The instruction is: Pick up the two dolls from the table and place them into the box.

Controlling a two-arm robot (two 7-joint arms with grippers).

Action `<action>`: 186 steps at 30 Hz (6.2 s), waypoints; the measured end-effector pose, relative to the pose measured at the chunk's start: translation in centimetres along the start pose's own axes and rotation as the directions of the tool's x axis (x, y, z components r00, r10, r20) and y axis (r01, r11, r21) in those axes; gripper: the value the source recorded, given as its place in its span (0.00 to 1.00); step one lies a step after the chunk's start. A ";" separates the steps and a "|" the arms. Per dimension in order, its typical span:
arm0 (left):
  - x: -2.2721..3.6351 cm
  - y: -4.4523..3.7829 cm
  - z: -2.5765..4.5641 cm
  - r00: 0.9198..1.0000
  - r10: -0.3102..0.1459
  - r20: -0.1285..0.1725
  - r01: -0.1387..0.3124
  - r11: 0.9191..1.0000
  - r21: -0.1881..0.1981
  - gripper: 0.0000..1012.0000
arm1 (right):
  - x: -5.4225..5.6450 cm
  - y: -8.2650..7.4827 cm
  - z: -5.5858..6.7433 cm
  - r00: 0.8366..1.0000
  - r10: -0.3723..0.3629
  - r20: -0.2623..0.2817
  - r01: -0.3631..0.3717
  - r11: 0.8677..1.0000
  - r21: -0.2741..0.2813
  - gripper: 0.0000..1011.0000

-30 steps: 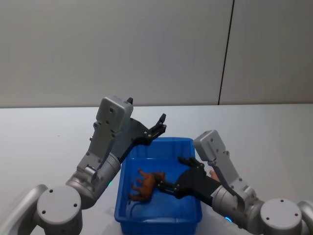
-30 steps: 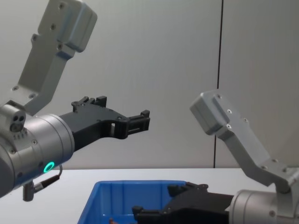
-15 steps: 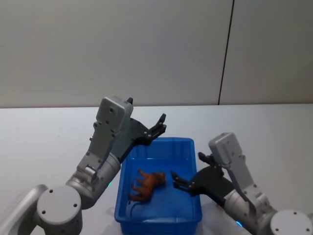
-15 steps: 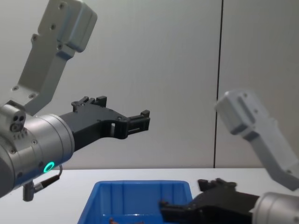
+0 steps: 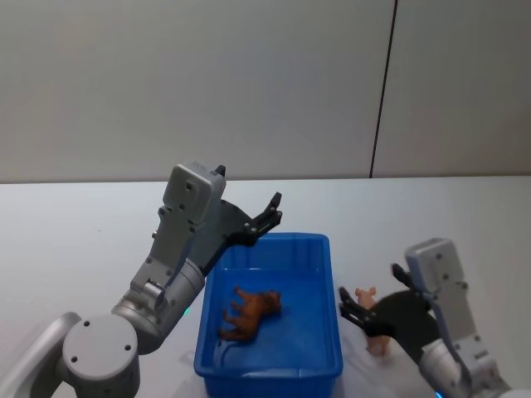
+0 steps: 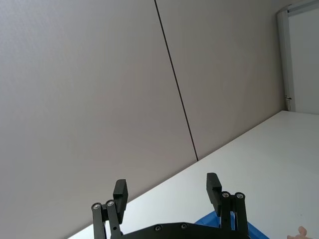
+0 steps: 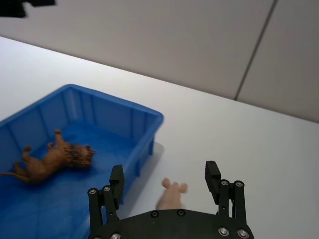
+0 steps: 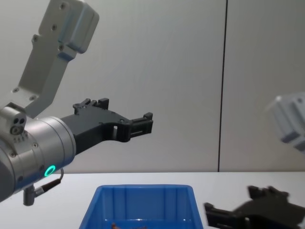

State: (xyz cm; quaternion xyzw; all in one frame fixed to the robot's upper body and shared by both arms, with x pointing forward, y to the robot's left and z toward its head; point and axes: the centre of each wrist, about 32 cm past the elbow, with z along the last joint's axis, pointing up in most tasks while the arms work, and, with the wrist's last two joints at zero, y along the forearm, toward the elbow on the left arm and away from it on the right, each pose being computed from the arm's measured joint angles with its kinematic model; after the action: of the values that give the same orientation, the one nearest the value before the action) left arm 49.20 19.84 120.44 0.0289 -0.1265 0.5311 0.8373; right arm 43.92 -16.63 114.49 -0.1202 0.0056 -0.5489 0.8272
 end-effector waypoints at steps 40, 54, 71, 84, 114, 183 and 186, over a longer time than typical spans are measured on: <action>0.00 0.00 0.00 1.000 0.000 0.000 0.000 1.000 0.000 0.99 | -1.5 -0.7 -3.6 0.989 -0.061 -0.133 0.046 0.993 -0.112 0.99; 0.00 0.00 0.00 1.000 0.000 0.000 0.000 1.000 0.000 0.99 | -2.1 0.2 -4.0 0.986 -0.080 -0.147 0.054 0.984 -0.172 0.70; 0.00 0.00 0.00 1.000 0.000 0.000 0.000 1.000 0.000 0.99 | -2.7 0.4 -3.7 0.991 -0.081 -0.109 0.067 0.989 -0.129 0.36; 0.00 0.00 0.00 1.000 0.000 0.000 0.000 1.000 0.000 0.99 | -2.5 -0.1 -1.8 0.997 -0.063 -0.042 0.064 0.998 0.023 0.36; 0.00 0.00 0.00 1.000 0.000 0.000 0.000 1.000 0.000 0.99 | -2.0 3.7 1.1 0.967 0.242 -0.082 -0.237 0.969 0.062 0.54; 1.66 2.01 -0.56 0.998 0.053 -0.036 -0.048 0.993 0.112 0.99 | -0.1 -1.4 -0.6 0.983 -0.147 -0.110 0.156 0.985 0.079 0.99; 2.09 2.68 -0.87 0.996 0.074 -0.049 -0.066 0.988 0.142 0.99 | -0.1 -1.4 -0.6 0.983 -0.148 -0.110 0.157 0.984 0.079 0.99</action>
State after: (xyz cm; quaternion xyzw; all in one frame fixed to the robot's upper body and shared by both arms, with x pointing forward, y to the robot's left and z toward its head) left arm 47.80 23.01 119.88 0.0689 -0.0671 0.5684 0.8171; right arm 42.53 -17.18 114.23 -0.0554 0.0153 -0.6161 0.7856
